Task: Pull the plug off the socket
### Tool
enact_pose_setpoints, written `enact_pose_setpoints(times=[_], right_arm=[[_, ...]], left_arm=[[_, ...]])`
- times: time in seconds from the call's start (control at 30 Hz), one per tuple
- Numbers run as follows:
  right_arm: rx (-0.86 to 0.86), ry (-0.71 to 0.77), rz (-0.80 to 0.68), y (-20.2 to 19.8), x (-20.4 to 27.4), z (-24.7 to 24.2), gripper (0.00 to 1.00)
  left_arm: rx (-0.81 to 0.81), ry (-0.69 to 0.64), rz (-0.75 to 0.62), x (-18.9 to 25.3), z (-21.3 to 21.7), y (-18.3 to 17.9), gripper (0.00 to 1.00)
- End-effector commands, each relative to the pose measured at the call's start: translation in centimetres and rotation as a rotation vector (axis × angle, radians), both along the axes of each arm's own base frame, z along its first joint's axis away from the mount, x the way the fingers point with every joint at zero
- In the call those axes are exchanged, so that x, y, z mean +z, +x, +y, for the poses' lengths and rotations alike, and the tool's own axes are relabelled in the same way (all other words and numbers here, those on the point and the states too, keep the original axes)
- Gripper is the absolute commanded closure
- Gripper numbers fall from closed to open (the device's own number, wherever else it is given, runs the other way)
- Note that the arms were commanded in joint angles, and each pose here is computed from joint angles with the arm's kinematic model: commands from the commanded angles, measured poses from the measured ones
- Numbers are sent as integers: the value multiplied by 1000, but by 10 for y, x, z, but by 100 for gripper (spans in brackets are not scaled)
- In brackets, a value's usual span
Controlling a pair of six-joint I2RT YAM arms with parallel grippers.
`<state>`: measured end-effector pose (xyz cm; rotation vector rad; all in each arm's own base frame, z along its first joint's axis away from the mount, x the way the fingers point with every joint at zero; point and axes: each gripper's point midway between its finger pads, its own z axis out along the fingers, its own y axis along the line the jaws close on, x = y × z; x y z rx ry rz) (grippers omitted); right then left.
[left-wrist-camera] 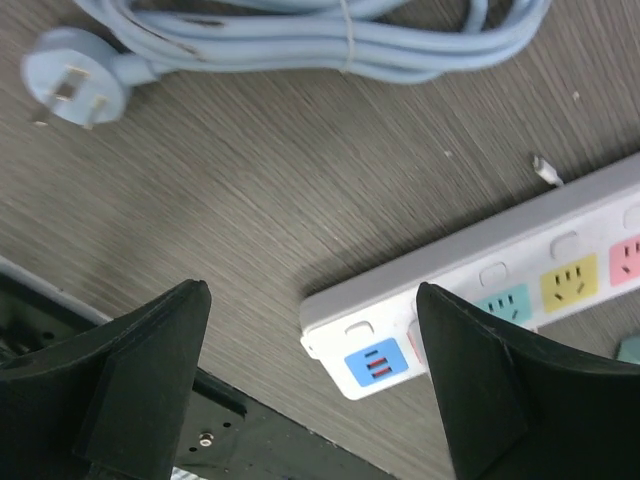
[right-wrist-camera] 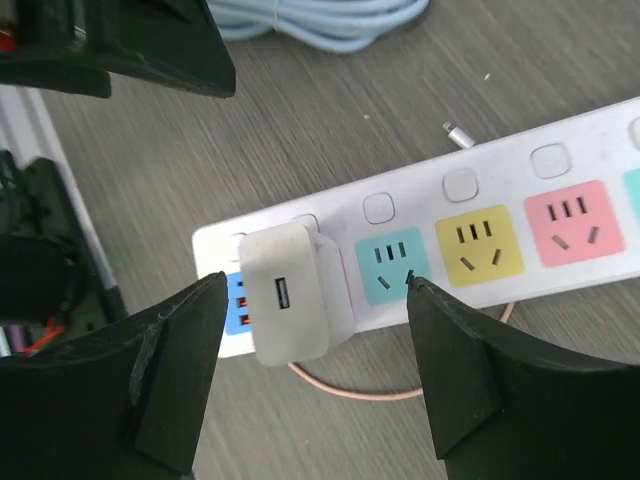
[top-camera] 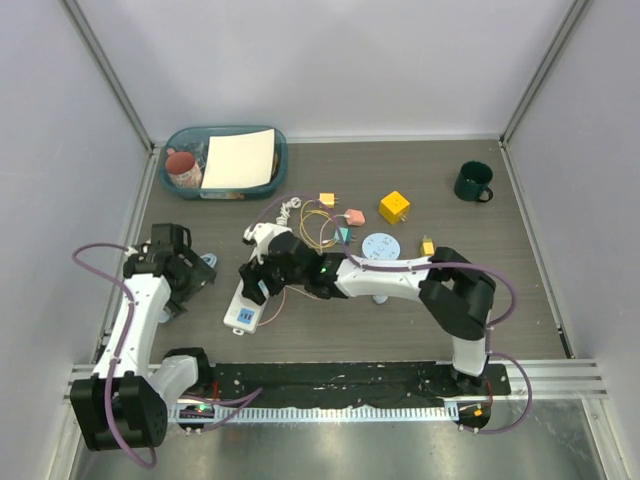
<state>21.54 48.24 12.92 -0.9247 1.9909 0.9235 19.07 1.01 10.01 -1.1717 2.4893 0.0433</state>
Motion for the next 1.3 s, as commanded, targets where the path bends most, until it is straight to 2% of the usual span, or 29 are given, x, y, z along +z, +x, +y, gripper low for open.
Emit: enact_pose_setpoints(times=[0.0,0.17,0.23,0.27,0.3,0.4,0.5,0.53,0.63,0.77,0.83,0.87,0.9,0.93,1.0,1.03,1.1,1.27], right_arm=[[58,-10,-97,-4,3,27,22],[50,-80,-99,-4,-27,33,24],[16,-110,-111,0,-36,30,30],[-22,-128,-125,6,-39,26,35],[-43,-126,-126,8,-36,23,49],[-125,-93,-154,16,-23,11,69],[-223,-79,-177,25,-16,-6,81],[-261,-72,-181,29,-9,-13,83],[-338,-99,-181,44,-10,-31,89],[-376,-94,-135,54,-11,-35,92],[-384,-79,-115,53,-11,-32,93],[-390,-64,-94,53,-10,-29,94],[-399,-60,-83,53,-11,-28,95],[-404,-60,-76,53,-13,-28,95],[-428,-52,-66,56,-13,-27,96],[-433,-48,-63,58,-12,-27,96],[-439,-37,-47,60,-13,-24,96],[-435,-13,-28,60,-10,-19,96]], left_arm=[[-67,-104,-96,3,-18,20,11],[-32,-112,-88,-4,-17,20,11],[-35,-104,-93,-4,-15,22,11],[-35,-97,-100,-3,-14,23,12],[-39,-92,-116,1,-14,26,12],[-59,-89,-186,7,-14,36,14],[-157,-156,-256,10,-31,46,19],[-182,-164,-299,14,-35,53,20],[-204,-200,-313,10,-44,58,20],[-114,-294,-232,-10,-54,55,20],[-55,-384,-210,-16,-66,56,25],[-64,-417,-242,-14,-71,66,29],[-97,-453,-255,-14,-79,66,44],[-149,-466,-274,-10,-85,67,48],[-215,-410,-318,-4,-84,68,62],[-243,-373,-330,-5,-82,66,66],[-248,-371,-358,-6,-82,62,79],[-311,-546,-422,-4,-111,67,100]])
